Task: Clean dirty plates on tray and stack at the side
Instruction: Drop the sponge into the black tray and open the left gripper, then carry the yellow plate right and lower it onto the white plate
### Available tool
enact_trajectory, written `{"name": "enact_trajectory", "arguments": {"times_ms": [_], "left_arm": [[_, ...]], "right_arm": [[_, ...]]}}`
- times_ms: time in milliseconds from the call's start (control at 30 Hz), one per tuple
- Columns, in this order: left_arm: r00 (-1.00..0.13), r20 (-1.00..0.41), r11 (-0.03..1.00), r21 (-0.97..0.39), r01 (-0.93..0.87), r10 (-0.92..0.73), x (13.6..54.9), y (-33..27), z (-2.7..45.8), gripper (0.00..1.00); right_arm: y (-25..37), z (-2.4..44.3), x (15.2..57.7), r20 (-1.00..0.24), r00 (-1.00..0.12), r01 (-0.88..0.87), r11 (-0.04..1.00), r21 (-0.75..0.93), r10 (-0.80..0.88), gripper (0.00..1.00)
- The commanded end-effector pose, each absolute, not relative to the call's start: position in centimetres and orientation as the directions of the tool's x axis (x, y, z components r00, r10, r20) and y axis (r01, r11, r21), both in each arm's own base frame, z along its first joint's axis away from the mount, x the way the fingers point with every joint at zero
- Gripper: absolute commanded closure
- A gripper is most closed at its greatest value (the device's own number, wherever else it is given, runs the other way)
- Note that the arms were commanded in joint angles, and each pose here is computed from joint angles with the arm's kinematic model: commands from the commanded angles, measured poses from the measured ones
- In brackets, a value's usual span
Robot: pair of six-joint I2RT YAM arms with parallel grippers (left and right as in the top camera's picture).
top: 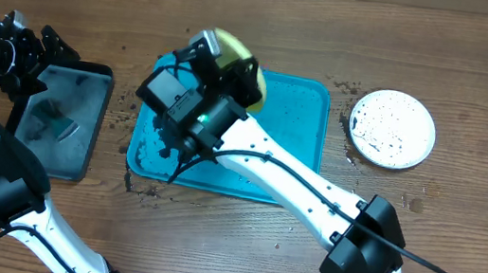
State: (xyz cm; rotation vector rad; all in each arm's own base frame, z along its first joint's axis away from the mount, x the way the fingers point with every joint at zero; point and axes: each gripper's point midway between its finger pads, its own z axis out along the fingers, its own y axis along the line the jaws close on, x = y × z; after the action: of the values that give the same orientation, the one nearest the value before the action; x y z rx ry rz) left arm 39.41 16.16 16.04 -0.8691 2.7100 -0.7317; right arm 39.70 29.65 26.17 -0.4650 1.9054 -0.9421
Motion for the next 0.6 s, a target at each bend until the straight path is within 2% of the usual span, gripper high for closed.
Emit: {"name": "enact_trajectory", "arguments": {"times_ms": [0, 100, 167, 233, 300, 367, 433, 567], "left_arm": [[-0.823, -0.095, 0.744, -0.494, -0.450, -0.560, 39.5, 16.4, 17.0, 0.00], [-0.823, -0.095, 0.763, -0.446, -0.468, -0.560, 39.1, 17.1, 16.6, 0.00], [-0.823, -0.094, 0.775, -0.412, -0.480, -0.560, 38.8, 17.6, 16.3, 0.00], [-0.823, -0.095, 0.786, -0.376, -0.491, -0.560, 38.4, 18.2, 16.0, 0.00], [-0.823, -0.095, 0.794, -0.346, -0.500, -0.560, 38.2, 18.6, 15.8, 0.00], [-0.823, -0.096, 0.798, -0.330, -0.505, -0.560, 38.0, 18.9, 15.7, 0.00], [-0.823, -0.096, 0.799, -0.322, -0.507, -0.560, 37.9, 19.0, 15.7, 0.00], [-0.823, -0.095, 0.799, -0.322, -0.507, -0.560, 37.9, 19.0, 15.7, 0.00]], "right_arm": [[28.1, 32.5, 38.8, -0.571, -0.450, 0.261, 0.510, -0.819, -0.687, 0.96], [28.6, 33.0, 38.9, -0.485, -0.468, 0.220, 0.434, -0.873, -0.739, 0.96], [29.6, 32.3, 39.1, -0.498, -0.450, 0.169, 0.477, -0.862, -0.741, 0.96], [31.7, 29.4, 39.4, -0.483, -0.426, -0.025, 0.544, -0.839, -0.765, 0.96], [34.2, 24.9, 38.6, -0.433, -0.405, -0.318, 0.568, -0.759, -0.805, 0.96], [34.7, 22.9, 38.6, -0.435, -0.414, -0.411, 0.591, -0.695, -0.800, 0.96], [33.5, 23.2, 39.4, -0.436, -0.438, -0.361, 0.598, -0.716, -0.786, 0.96], [29.1, 29.5, 39.9, -0.440, -0.476, 0.040, 0.481, -0.876, -0.761, 0.96]]}}
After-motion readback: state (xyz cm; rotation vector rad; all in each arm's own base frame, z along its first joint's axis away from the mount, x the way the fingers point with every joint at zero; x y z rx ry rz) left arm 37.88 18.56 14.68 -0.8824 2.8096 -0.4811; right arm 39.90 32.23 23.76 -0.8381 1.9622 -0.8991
